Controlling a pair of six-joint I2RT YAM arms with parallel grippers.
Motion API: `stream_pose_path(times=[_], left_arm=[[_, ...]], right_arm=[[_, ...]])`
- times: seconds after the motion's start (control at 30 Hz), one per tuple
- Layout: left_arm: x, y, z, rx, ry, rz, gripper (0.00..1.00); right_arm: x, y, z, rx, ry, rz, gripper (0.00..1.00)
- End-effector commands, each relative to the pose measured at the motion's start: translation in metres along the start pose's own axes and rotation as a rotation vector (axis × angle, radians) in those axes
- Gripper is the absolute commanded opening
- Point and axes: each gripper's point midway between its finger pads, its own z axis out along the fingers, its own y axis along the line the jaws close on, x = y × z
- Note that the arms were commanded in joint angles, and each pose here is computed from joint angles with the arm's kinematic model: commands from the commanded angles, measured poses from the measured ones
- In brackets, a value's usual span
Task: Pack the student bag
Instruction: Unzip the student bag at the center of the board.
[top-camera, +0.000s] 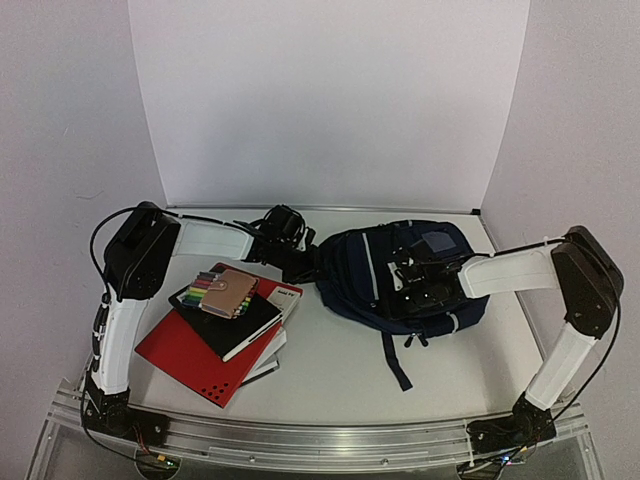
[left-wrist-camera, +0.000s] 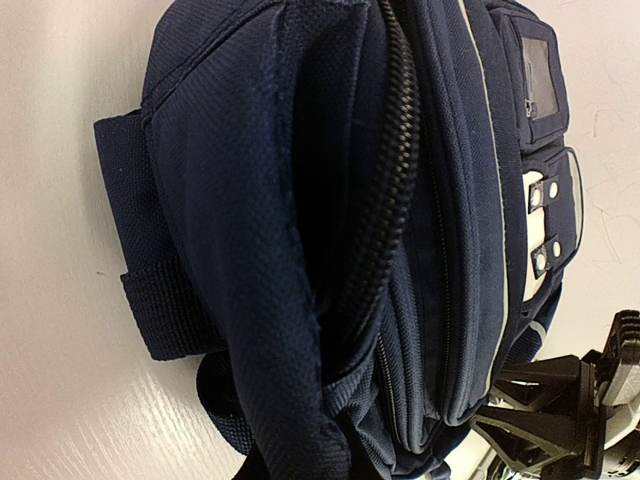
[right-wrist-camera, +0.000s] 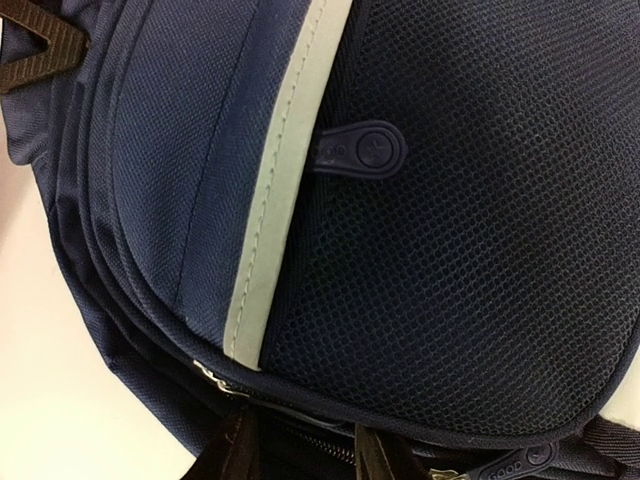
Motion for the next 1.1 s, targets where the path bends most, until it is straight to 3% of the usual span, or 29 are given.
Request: stream_pose_path(times=[0.0, 0.33, 0.6, 0.87, 0.97, 1.07], left_arm=[[-0.013, -0.035, -0.008, 0.089, -0.027, 0.05, 0.0], [-0.014, -0.035, -0.005, 0.093, -0.023, 0.049, 0.0], [-0.013, -0.035, -0.004, 0.094, -0.015, 0.047, 0.0], [-0.013, -0.036, -0.004, 0.096, -0.013, 0.05, 0.0], [-0.012, -0.034, -0.003, 0.094, -0.01, 0.047, 0.0], [-0.012, -0.034, -0.002, 0.094, -0.007, 0.045, 0.0]], right_arm=[[-0.029, 0.013, 0.004, -0.049, -0.08, -0.036, 0.21], [-0.034, 0.023, 0.001, -0.078, -0.097, -0.09, 0.13], [-0.036, 0.031, 0.012, -0.091, -0.088, -0.121, 0.25], [-0.039, 0.034, 0.019, -0.084, -0.088, -0.155, 0.28], [-0.041, 0.039, 0.02, -0.09, -0.089, -0.172, 0.25], [-0.042, 0.046, 0.017, -0.111, -0.096, -0.191, 0.15]])
